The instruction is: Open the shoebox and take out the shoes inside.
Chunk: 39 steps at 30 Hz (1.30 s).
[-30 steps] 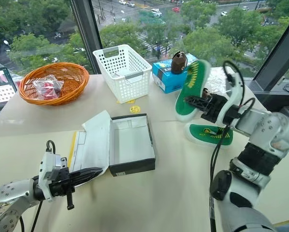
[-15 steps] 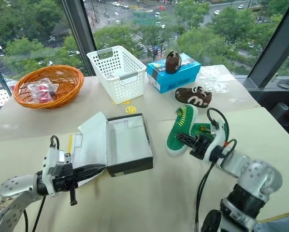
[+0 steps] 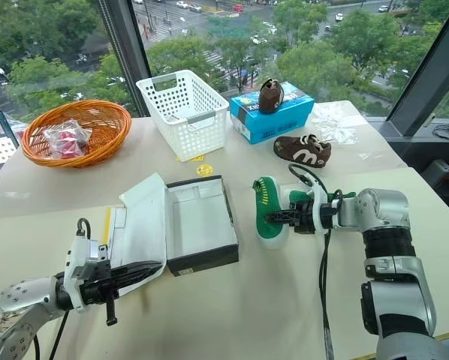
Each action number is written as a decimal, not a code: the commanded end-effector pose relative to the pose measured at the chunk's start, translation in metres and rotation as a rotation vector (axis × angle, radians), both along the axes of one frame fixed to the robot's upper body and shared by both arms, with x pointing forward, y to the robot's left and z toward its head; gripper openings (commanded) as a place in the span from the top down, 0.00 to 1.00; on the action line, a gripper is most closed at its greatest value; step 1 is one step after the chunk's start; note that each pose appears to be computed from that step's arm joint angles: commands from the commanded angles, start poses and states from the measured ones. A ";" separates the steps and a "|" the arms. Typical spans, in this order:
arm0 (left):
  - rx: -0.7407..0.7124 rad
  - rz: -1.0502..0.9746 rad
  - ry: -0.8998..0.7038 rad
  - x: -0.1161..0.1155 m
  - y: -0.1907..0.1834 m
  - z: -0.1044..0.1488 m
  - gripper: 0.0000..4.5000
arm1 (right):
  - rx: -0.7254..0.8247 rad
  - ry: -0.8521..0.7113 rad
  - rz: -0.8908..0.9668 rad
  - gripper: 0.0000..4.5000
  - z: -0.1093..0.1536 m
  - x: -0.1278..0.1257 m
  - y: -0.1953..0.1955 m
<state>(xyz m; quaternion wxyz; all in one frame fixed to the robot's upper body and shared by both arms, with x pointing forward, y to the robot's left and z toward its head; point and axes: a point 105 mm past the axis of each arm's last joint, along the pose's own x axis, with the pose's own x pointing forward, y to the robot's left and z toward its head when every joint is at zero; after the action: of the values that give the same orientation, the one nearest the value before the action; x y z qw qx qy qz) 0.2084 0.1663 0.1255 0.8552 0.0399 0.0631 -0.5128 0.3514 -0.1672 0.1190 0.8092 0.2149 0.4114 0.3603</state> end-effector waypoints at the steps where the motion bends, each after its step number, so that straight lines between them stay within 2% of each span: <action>1: 0.005 0.000 -0.028 -0.003 0.000 0.003 1.00 | -0.052 -0.020 0.003 0.69 -0.003 0.006 -0.009; 3: 0.005 0.003 -0.028 -0.003 0.001 0.002 1.00 | -0.033 -0.011 -0.007 0.69 -0.001 0.008 -0.011; 6: 0.006 0.006 -0.027 -0.004 0.003 0.001 1.00 | -0.038 0.003 -0.028 0.53 -0.001 0.006 -0.020; 13: 0.008 -0.004 -0.028 -0.001 0.006 -0.003 1.00 | -0.138 -0.070 -0.045 0.01 0.007 0.004 -0.041; 20: 0.013 -0.006 -0.044 0.005 0.007 0.001 1.00 | -0.224 -0.212 -0.031 0.01 0.037 -0.011 -0.065; 27: 0.000 0.067 -0.082 0.022 0.014 0.013 1.00 | -0.295 -0.352 -0.051 0.01 0.066 -0.032 -0.079; 30: -0.019 0.199 -0.102 0.038 0.027 0.022 1.00 | -0.312 -0.395 -0.163 0.01 0.070 -0.035 -0.086; 34: -0.025 0.395 -0.112 0.055 0.048 0.027 1.00 | -0.346 -0.484 -0.219 0.01 0.065 -0.043 -0.078; 36: -0.100 0.609 -0.126 0.071 0.074 0.033 1.00 | -0.491 -0.638 -0.294 0.01 0.059 -0.045 -0.078; 39: -0.163 0.890 -0.145 0.080 0.104 0.031 1.00 | -0.565 -0.790 -0.340 0.01 0.047 -0.063 -0.057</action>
<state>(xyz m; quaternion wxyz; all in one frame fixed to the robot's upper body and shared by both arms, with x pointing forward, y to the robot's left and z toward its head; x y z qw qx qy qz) 0.2856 0.2513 0.1520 0.9855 -0.0235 -0.0150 -0.1676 0.2937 -0.2336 0.1444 0.9660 -0.0499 0.1894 0.1687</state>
